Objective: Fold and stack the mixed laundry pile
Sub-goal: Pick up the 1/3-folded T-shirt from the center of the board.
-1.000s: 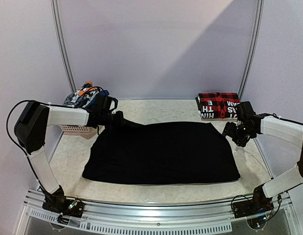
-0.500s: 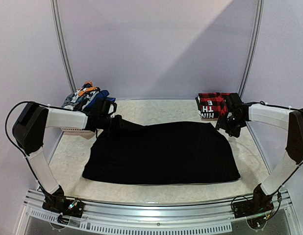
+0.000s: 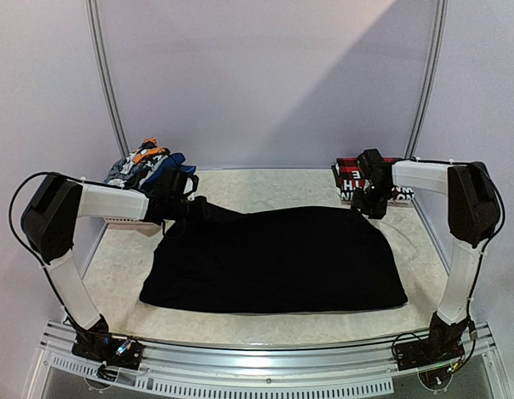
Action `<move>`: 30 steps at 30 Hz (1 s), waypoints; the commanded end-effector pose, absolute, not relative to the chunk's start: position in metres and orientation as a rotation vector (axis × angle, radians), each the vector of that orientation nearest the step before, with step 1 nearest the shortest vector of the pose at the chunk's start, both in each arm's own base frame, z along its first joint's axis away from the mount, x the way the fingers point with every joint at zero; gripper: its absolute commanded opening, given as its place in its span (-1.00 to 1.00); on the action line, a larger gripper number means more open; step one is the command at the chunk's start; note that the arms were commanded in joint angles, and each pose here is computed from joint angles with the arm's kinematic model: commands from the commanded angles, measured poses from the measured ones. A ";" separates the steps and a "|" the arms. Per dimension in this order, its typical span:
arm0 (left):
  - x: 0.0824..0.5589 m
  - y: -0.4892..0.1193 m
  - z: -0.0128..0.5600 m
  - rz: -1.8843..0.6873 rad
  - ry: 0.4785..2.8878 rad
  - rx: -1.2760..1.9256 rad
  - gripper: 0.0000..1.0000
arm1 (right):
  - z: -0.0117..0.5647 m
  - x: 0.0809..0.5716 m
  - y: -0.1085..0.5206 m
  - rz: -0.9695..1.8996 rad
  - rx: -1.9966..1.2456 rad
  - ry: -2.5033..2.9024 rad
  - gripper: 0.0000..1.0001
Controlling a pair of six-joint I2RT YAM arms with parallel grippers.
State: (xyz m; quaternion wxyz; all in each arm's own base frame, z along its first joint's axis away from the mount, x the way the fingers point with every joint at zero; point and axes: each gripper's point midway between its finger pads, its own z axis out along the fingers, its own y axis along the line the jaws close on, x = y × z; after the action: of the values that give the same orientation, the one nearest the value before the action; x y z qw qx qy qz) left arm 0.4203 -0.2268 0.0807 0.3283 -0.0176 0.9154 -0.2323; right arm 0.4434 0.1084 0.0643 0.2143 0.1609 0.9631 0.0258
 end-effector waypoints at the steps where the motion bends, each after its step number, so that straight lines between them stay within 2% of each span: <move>1: 0.416 -0.231 0.088 -0.615 2.377 -0.002 -1.00 | 0.053 0.451 0.114 -0.052 0.359 2.742 0.11; 9: 0.415 -0.231 0.083 -0.604 2.390 0.012 -1.00 | 0.026 0.465 0.115 -0.142 0.329 2.806 -0.09; 25: 0.414 -0.231 0.077 -0.597 2.404 0.026 -1.00 | 0.023 0.478 0.130 -0.217 0.263 2.799 -0.16; 30: 0.414 -0.231 0.076 -0.598 2.405 0.028 -1.00 | 0.021 0.482 0.135 -0.220 0.246 2.802 -0.31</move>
State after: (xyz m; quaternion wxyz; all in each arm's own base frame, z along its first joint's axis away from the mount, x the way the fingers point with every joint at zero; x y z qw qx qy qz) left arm 0.4201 -0.2268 0.0804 0.3314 -0.0022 0.9158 -0.2269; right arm 0.4804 0.1335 0.0319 0.1684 0.0927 0.9794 -0.0611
